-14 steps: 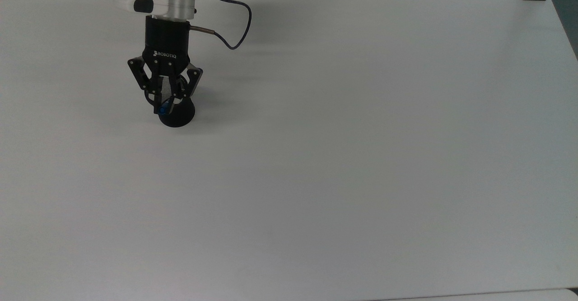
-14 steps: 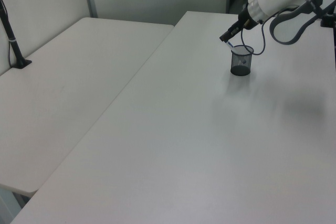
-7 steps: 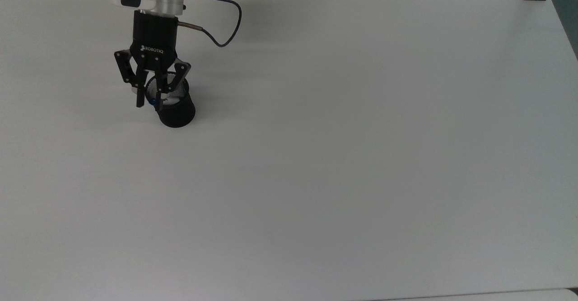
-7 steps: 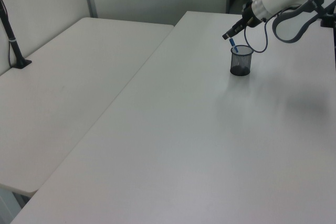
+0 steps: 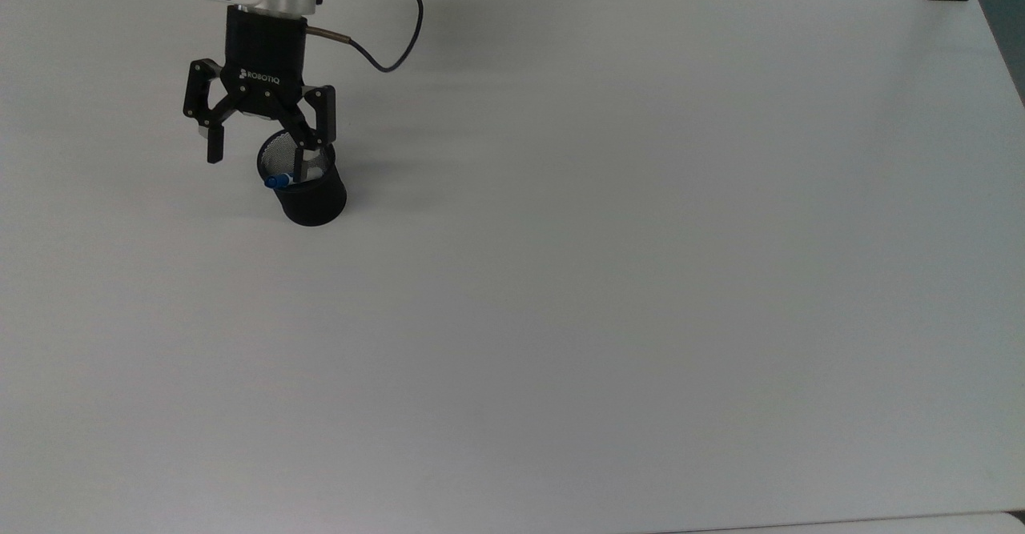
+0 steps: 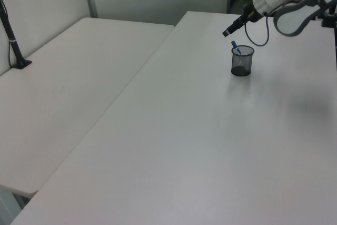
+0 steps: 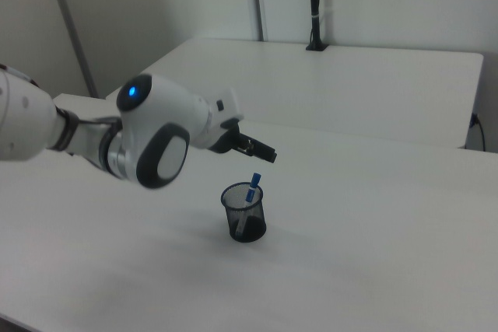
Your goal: Insert the marker
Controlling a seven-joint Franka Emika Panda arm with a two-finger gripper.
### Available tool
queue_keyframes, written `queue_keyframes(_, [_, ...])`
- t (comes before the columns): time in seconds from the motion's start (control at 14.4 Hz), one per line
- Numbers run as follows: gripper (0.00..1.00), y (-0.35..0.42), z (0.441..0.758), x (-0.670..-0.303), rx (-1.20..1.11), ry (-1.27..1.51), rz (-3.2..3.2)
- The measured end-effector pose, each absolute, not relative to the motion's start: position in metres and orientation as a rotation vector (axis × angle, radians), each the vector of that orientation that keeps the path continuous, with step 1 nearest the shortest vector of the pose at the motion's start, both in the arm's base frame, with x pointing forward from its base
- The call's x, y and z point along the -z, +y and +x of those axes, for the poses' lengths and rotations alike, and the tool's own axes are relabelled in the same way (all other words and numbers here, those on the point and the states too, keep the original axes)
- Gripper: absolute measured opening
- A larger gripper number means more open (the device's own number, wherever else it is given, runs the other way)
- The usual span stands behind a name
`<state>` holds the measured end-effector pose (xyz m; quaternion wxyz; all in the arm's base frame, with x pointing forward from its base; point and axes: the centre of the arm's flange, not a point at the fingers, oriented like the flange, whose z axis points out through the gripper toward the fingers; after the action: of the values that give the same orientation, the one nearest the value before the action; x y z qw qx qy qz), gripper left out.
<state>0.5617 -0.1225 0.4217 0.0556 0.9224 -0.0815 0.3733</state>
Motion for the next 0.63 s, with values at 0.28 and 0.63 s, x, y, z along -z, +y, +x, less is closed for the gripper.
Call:
queue_keyframes(0.28, [1.00, -0.125, 0.573, -0.493, -0.805, -0.281, 2.893])
queue_keyframes(0.63, [1.00, -0.095, 0.568, -0.570, -0.390, -0.303, 3.035])
